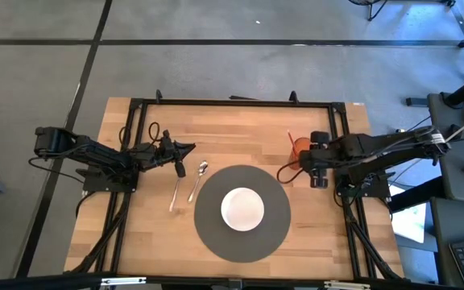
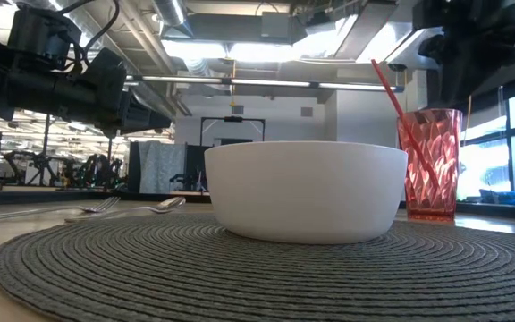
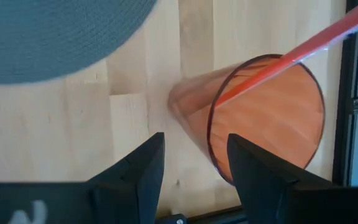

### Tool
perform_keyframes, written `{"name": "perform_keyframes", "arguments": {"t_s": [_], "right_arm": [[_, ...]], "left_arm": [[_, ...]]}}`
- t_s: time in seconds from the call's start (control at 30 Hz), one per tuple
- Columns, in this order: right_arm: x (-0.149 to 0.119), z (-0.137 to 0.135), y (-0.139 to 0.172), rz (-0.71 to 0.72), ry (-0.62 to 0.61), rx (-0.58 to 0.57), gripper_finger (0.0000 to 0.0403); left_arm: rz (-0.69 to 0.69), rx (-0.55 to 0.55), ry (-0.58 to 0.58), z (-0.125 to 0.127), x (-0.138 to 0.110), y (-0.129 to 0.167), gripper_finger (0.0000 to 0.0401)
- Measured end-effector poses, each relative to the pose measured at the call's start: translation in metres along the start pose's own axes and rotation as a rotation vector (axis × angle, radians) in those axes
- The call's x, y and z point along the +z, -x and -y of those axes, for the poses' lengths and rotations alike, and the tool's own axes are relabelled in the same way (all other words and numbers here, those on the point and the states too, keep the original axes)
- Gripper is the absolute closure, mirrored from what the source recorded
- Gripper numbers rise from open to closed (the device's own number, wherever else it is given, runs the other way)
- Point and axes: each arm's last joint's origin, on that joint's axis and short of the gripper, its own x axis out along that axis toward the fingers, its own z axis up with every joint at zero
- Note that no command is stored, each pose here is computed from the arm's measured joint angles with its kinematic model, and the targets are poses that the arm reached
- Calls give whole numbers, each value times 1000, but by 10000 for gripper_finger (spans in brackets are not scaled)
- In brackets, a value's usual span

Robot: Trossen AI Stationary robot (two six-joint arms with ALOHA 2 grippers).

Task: Pick & Place Utensil
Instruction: Put the brown cup on the gray mat to the top right of the white bowl

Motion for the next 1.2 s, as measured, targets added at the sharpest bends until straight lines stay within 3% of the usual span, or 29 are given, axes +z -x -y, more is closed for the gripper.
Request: {"name": "perform_keyframes", "arguments": {"t_s": [0.43, 0.7, 1.2], "right_arm": [[10, -1, -18, -97, 19, -93, 228], [12, 5, -23, -123, -6, -86, 232], [13, 3, -24, -123, 20, 18, 362]], "left_arm": [[0, -1, 9, 0, 0, 0, 395], [0, -1, 10, 0, 0, 0, 395], [0, 0, 11, 0, 0, 0, 395]]}}
